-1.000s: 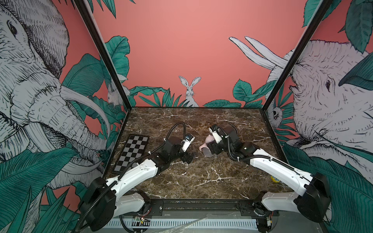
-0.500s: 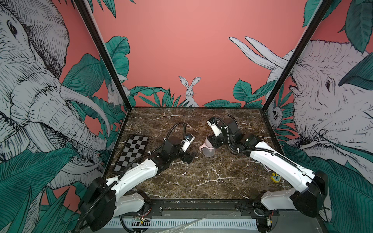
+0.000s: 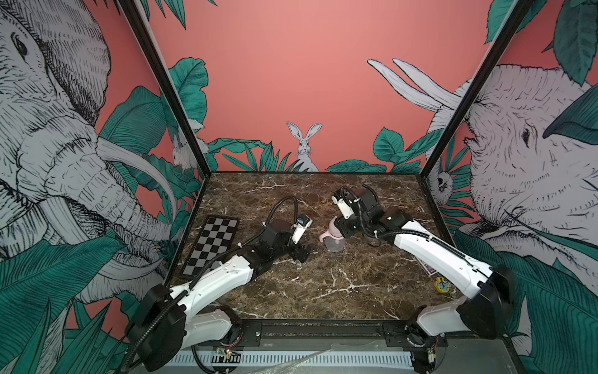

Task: Assemble the baby bottles
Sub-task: Close the lid on the baby bottle.

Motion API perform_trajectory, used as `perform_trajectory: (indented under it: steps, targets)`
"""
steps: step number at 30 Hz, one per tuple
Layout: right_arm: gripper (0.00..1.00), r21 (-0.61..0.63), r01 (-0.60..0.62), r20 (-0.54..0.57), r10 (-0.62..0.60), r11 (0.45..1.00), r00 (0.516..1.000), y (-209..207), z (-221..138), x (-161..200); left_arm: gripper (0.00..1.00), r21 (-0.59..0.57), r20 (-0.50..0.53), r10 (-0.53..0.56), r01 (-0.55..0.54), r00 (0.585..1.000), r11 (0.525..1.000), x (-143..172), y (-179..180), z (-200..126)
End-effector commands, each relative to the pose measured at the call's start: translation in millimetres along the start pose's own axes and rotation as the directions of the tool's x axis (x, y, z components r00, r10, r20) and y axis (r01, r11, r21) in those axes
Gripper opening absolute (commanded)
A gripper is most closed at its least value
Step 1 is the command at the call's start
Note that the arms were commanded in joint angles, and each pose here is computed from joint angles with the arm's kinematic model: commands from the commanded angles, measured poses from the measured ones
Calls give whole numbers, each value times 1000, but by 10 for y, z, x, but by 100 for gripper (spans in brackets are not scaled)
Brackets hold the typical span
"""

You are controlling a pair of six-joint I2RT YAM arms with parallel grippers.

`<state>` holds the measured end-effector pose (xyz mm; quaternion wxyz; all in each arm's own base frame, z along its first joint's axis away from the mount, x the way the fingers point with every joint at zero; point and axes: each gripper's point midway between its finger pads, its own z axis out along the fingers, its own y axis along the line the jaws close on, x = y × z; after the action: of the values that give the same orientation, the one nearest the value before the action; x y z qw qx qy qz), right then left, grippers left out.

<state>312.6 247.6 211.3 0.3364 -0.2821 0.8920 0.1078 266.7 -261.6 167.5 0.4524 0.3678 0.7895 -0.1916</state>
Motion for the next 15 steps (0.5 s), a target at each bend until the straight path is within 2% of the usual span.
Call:
perform_trajectory:
  steps: [1,15]
  targets:
    - [42,-19,-22,-27,22,1000,999,-2,36,9,100,-8,31,11,-11,999,1000,-136,32,-60]
    - [35,-31,-75,-18,75,997,997,-83,-19,42,99,-10,27,12,-12,1000,1000,-120,36,-58]
